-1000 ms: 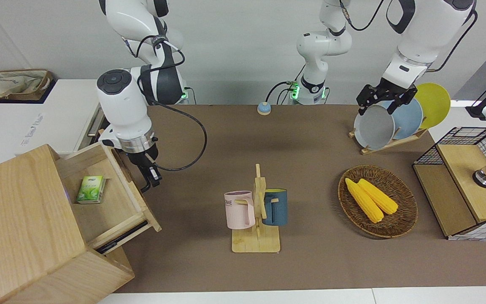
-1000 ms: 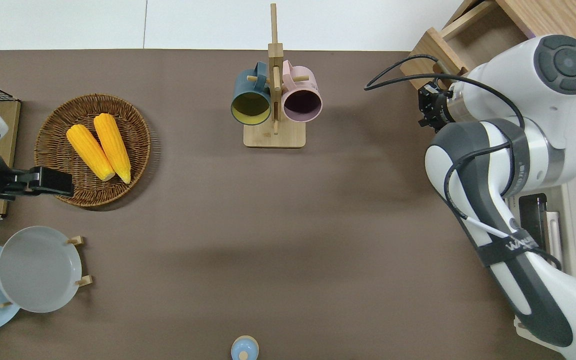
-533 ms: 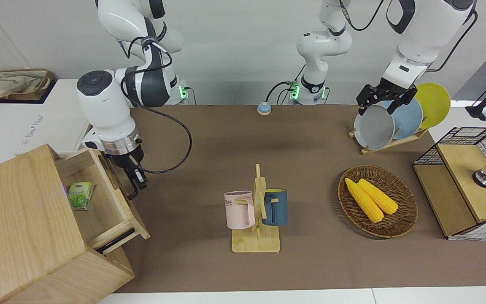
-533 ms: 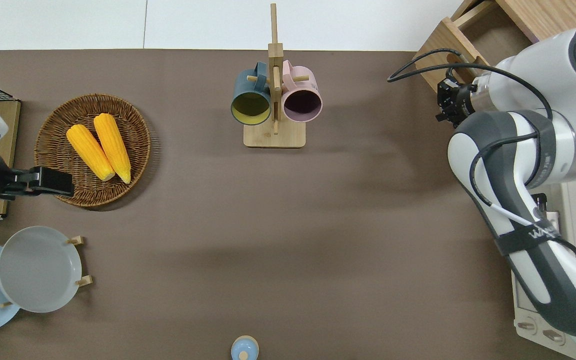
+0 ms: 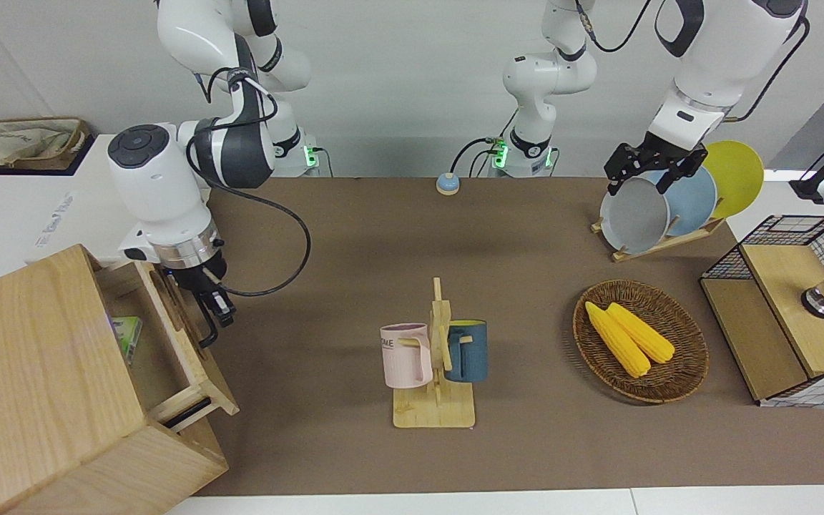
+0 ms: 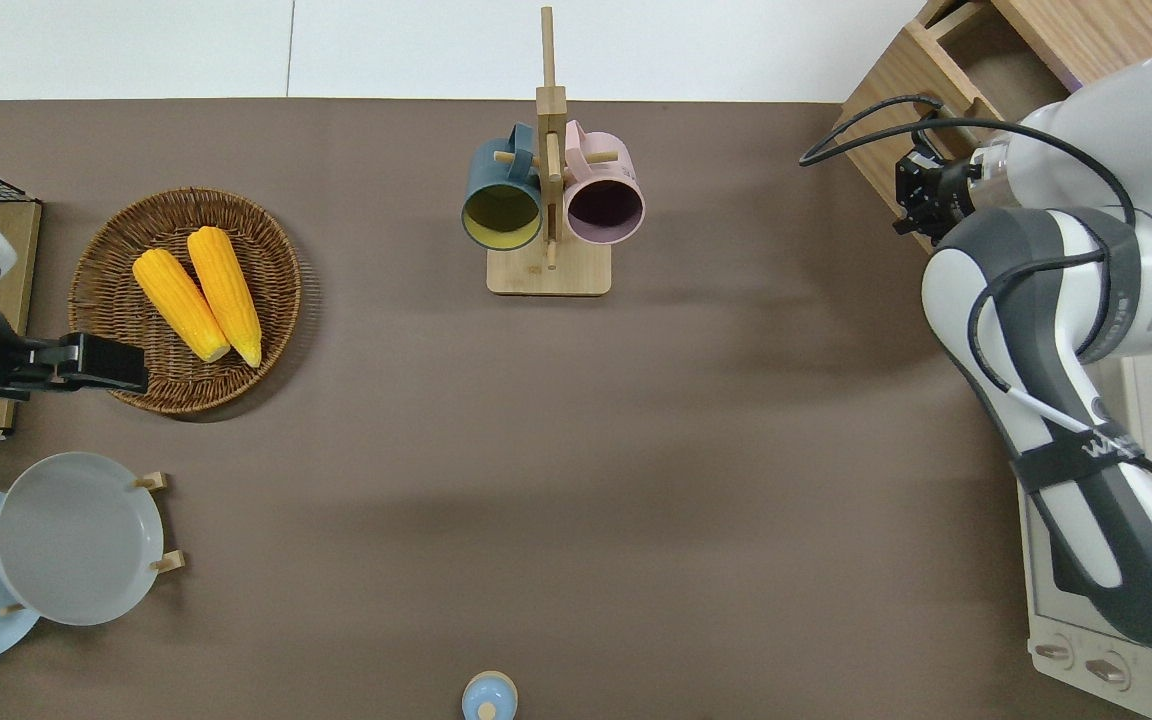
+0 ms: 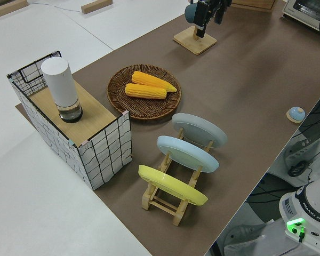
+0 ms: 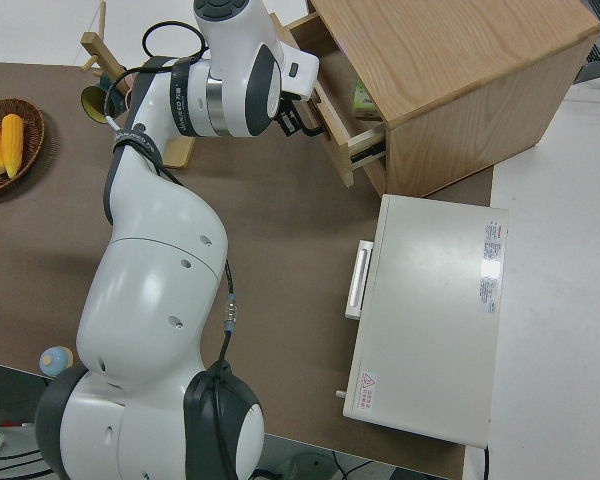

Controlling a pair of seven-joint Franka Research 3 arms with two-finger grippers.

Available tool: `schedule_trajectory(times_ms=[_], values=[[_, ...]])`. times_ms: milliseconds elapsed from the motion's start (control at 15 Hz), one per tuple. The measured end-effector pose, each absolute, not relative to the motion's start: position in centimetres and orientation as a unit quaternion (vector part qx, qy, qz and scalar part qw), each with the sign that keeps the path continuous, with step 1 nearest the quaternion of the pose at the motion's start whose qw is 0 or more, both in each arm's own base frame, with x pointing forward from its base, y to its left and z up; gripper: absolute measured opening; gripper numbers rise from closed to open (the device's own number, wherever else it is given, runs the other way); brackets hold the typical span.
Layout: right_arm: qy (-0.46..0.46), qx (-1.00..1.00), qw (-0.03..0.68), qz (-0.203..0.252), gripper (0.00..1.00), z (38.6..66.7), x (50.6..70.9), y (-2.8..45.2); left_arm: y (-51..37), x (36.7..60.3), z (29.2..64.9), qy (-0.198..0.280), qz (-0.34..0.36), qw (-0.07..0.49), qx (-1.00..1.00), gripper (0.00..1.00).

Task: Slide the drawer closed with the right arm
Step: 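Press the right gripper against the drawer front until fully shut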

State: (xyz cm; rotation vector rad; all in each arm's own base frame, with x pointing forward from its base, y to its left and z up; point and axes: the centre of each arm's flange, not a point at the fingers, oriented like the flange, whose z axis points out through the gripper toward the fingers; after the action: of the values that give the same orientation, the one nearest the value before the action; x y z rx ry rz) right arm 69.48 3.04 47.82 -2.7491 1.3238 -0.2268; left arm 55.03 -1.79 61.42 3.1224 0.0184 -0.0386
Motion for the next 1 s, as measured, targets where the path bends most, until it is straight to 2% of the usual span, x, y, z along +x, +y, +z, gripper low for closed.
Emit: schedule_trajectory(times_ms=[467,1000], values=[[0.444,-0.890,0.046,-0.090,0.01,48.9,70.0,-0.2,-1.8,55.0,61.4,0.006,-0.012,0.009,1.000,1.00],[0.444,-0.889,0.047,-0.104,0.01,48.5,70.5,-3.8,-1.8,55.0,61.4,0.006,-0.012,0.009,1.000,1.00]])
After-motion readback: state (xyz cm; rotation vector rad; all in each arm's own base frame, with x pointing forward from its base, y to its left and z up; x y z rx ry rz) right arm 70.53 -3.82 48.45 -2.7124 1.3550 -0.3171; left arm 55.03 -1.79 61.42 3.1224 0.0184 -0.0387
